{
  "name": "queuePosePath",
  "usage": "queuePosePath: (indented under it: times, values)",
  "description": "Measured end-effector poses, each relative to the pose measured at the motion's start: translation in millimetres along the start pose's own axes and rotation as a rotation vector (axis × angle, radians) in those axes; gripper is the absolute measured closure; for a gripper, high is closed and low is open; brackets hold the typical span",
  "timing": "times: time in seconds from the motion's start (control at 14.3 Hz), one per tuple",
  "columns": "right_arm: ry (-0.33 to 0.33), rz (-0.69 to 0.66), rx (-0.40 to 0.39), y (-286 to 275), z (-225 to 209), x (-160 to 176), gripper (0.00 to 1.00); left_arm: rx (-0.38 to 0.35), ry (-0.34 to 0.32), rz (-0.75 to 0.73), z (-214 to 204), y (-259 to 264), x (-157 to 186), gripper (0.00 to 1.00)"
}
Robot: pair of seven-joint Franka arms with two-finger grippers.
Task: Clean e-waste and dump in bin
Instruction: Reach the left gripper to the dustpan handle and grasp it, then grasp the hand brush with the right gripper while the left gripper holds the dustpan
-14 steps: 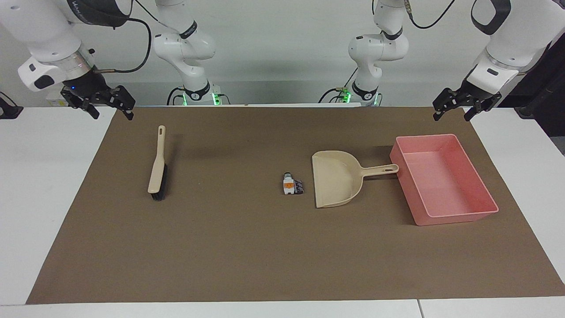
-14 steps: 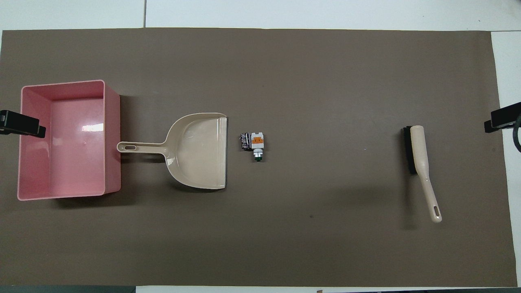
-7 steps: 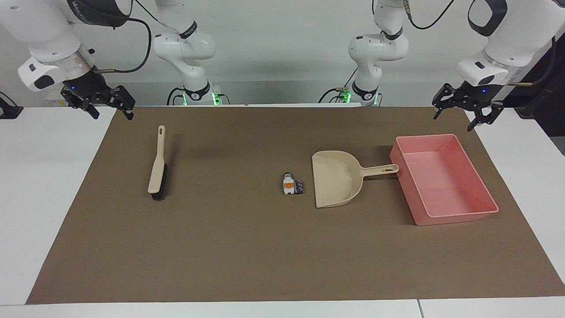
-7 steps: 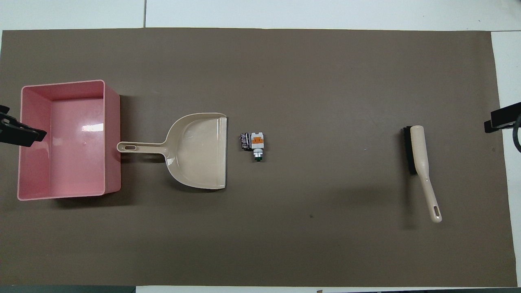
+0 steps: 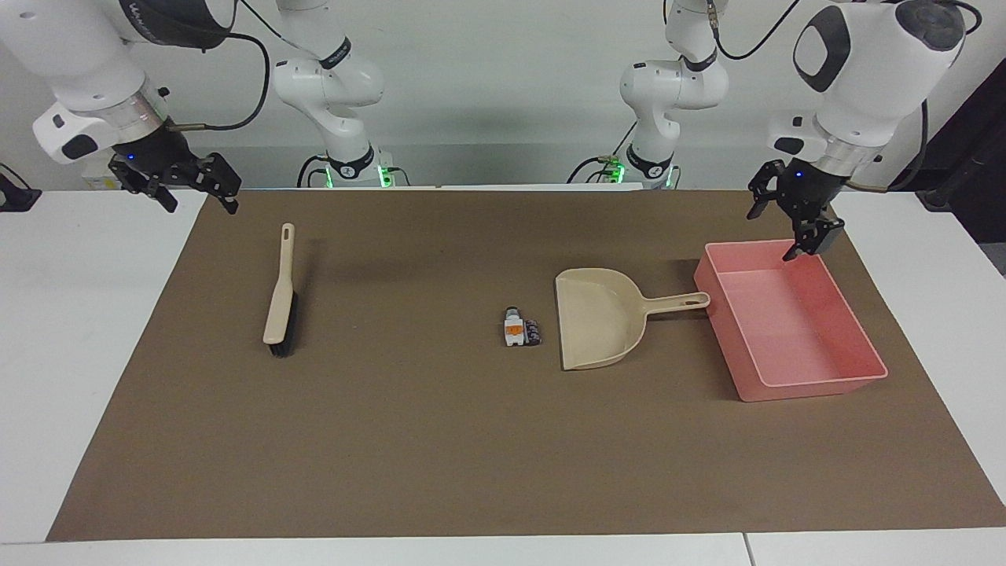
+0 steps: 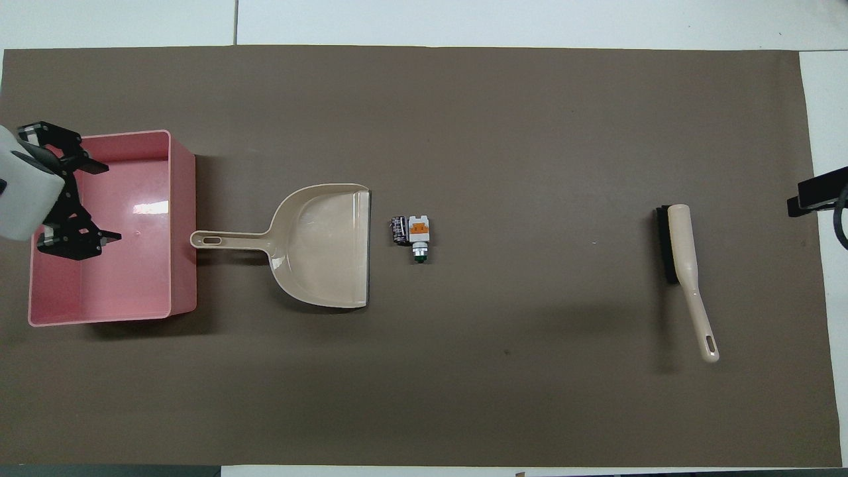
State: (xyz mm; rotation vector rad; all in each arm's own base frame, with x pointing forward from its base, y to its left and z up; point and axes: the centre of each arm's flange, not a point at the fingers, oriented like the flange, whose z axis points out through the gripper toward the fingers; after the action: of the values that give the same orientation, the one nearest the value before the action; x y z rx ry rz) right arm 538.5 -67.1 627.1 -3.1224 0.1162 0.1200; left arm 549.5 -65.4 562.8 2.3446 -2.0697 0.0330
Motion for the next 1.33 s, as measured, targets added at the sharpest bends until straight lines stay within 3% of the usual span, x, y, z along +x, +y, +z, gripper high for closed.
queuePosePath:
  times: [0.21, 0.77, 1.05, 1.33]
  values:
    - [-0.003, 0.000, 0.000, 0.0, 1.5, -0.1, 0.01, -0.008, -0.003, 0.080, 54.3, 9.1, 34.3, 0.01]
    - [-0.036, -0.030, 0.006, -6.2, 19.6, -10.4, 0.01, -0.010, -0.050, 0.114, 194.4, 46.0, 78.2, 0.02]
    - [-0.019, -0.103, 0.017, -4.1, 70.8, -25.7, 0.01, 0.001, -0.049, 0.115, 206.2, 49.4, 77.1, 0.04]
    - [-0.061, -0.112, 0.027, -1.8, 145.3, -43.4, 0.01, 0.012, -0.046, 0.116, 208.2, 50.3, 78.4, 0.11]
